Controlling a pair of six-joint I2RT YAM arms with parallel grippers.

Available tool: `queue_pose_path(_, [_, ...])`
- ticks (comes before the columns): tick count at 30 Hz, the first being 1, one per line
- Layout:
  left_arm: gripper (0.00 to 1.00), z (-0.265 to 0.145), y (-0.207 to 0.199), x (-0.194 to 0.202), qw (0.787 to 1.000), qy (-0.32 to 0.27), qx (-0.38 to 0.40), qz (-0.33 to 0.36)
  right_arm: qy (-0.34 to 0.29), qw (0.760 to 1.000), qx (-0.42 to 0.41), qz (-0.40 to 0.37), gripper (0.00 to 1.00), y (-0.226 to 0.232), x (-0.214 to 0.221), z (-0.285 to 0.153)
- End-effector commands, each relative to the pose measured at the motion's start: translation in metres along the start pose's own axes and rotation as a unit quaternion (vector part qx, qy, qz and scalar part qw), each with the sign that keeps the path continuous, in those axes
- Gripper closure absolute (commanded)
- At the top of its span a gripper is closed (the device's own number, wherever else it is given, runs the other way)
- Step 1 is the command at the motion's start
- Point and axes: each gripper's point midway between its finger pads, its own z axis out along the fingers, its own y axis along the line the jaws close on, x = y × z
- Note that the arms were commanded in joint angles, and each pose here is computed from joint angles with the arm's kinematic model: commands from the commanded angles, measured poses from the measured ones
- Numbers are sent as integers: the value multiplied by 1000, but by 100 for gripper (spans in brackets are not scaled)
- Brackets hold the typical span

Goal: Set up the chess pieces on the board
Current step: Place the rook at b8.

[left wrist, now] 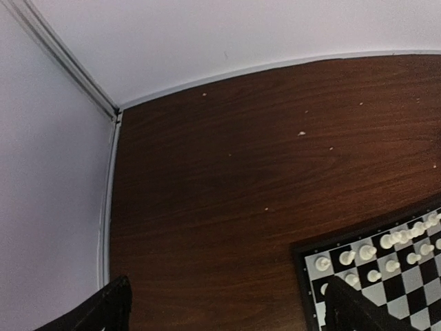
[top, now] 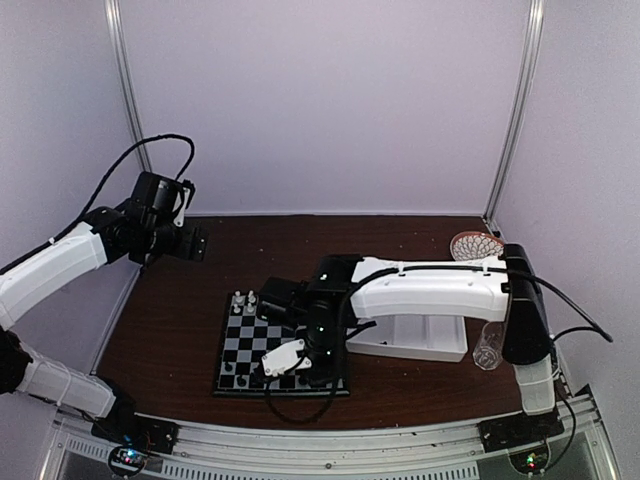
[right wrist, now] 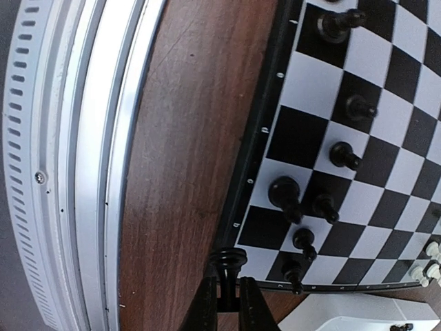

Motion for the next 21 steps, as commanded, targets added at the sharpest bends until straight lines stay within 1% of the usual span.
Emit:
queue_pose_path(1, [3,-10,18,-14,999,-38,-19,-10,69,997,26,-36,100,1,11,5])
queue_pose_path(4, [3,-12,14,-15,999,-39,-5,-12,90,995,25,-41,100,1,11,12])
queue_pose_path(14, [3,-15,9,-15,999,-41,12,-16,124,990,33,-53,100,-4,20,18])
queue_pose_path(21, [3,-14,7,-15,999,-39,18,-16,127,990,39,-54,100,-8,18,24])
